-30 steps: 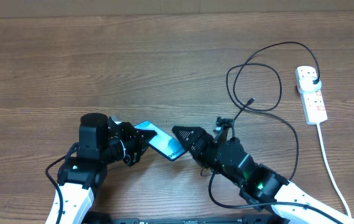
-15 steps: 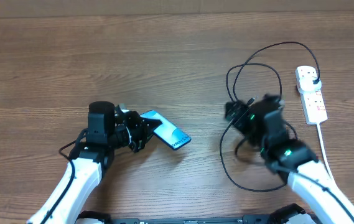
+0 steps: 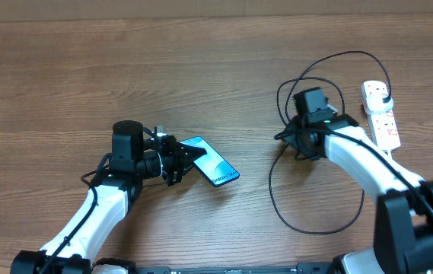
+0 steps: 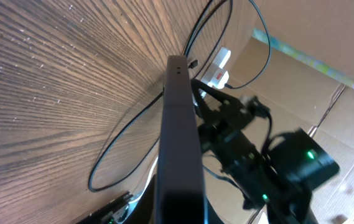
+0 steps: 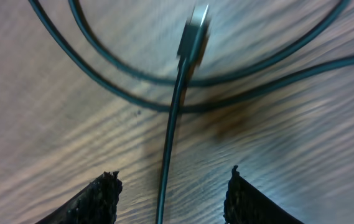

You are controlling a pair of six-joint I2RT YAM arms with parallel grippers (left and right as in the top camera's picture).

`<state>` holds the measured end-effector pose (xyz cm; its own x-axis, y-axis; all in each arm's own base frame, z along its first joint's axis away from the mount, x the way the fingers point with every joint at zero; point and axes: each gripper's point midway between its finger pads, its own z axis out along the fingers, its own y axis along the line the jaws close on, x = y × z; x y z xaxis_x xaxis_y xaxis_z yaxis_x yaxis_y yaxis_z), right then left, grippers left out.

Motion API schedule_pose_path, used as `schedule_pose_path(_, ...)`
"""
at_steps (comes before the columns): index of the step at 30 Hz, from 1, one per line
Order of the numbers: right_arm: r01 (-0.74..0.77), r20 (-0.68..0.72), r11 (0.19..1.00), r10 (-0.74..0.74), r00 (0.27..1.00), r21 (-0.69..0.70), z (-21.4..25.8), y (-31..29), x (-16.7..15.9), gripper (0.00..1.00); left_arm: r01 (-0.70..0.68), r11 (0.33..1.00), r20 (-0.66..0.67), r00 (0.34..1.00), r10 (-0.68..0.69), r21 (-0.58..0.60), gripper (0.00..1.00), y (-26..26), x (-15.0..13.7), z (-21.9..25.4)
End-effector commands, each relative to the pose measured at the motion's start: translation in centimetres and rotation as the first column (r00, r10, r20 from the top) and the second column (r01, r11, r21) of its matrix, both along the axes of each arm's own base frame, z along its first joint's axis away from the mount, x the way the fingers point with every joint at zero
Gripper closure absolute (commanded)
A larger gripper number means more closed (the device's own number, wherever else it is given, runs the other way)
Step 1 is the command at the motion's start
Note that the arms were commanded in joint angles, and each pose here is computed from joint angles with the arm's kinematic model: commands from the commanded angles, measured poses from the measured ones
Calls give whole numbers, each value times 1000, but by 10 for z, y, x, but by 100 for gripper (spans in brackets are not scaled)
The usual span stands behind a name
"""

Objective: Plug charger to phone and switch on socket
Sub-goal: 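Grasp the black cable just behind its USB-C plug with the right gripper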

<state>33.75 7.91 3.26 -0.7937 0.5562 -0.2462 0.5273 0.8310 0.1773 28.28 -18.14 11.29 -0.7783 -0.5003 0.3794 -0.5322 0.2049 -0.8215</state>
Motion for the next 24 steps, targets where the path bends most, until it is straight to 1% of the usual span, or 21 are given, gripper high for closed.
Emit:
schedule_pose_path(1, -48, -18, 999, 48, 999, -2, -13, 13, 4, 44, 28, 999, 10, 1000, -28, -36, 96, -4, 0, 9)
schedule_pose_path(2, -51, -23, 999, 51, 998, -3, -17, 14, 5, 44, 28, 999, 10, 1000, -28, -36, 96, -4, 0, 9)
schedule_pose_path(4, -56, -33, 998, 55, 998, -6, -26, 16, 6, 51, 28, 999, 10, 1000, -28, -36, 96, -4, 0, 9)
schedule_pose_path(7, -56, -42, 998, 56, 998, -8, -31, 16, 5, 67, 30, 999, 11, 1000, -29, -37, 96, -4, -1, 9)
schedule_pose_path(8, -57, -42, 998, 56, 998, -8, -31, 17, 5, 76, 30, 999, 10, 1000, -30, -37, 96, -4, -1, 9)
schedule_pose_path(9, -59, -41, 998, 58, 997, -6, -30, 17, 5, 88, 31, 999, 10, 999, -31, -38, 96, -4, -1, 9)
schedule_pose_path(10, -61, -45, 998, 61, 997, -2, -29, 18, 4, 96, 32, 999, 11, 999, -32, -38, 96, -4, -1, 10)
schedule_pose_path(12, -68, -53, 998, 68, 996, -4, -26, 19, 0, 96, 44, 998, 27, 999, -43, -36, 96, -4, -2, 10)
schedule_pose_path(16, -120, -37, 993, 120, 992, 1, -9, 33, -8, 96, 87, 996, 106, 991, -83, -33, 96, -2, -1, 15)
schedule_pose_path(17, -160, -23, 987, 160, 987, 11, -3, 41, -10, 96, 96, 995, 122, 988, -90, -41, 96, -1, 0, 17)
schedule_pose_path(18, -232, 0, 972, 232, 973, 36, 6, 58, -15, 96, 103, 993, 131, 987, -94, -60, 96, 1, 1, 20)
schedule_pose_path(19, -259, 6, 965, 259, 966, 43, 9, 64, -17, 96, 107, 992, 135, 986, -97, -69, 96, 2, 1, 21)
schedule_pose_path(21, -367, 24, 928, 366, 930, 66, 17, 89, -29, 96, 111, 990, 165, 982, -95, -88, 96, 6, 6, 26)
schedule_pose_path(24, -442, -14, 895, 444, 896, 58, 13, 109, -53, 96, 121, 987, 201, 975, -97, -108, 96, 11, 10, 32)
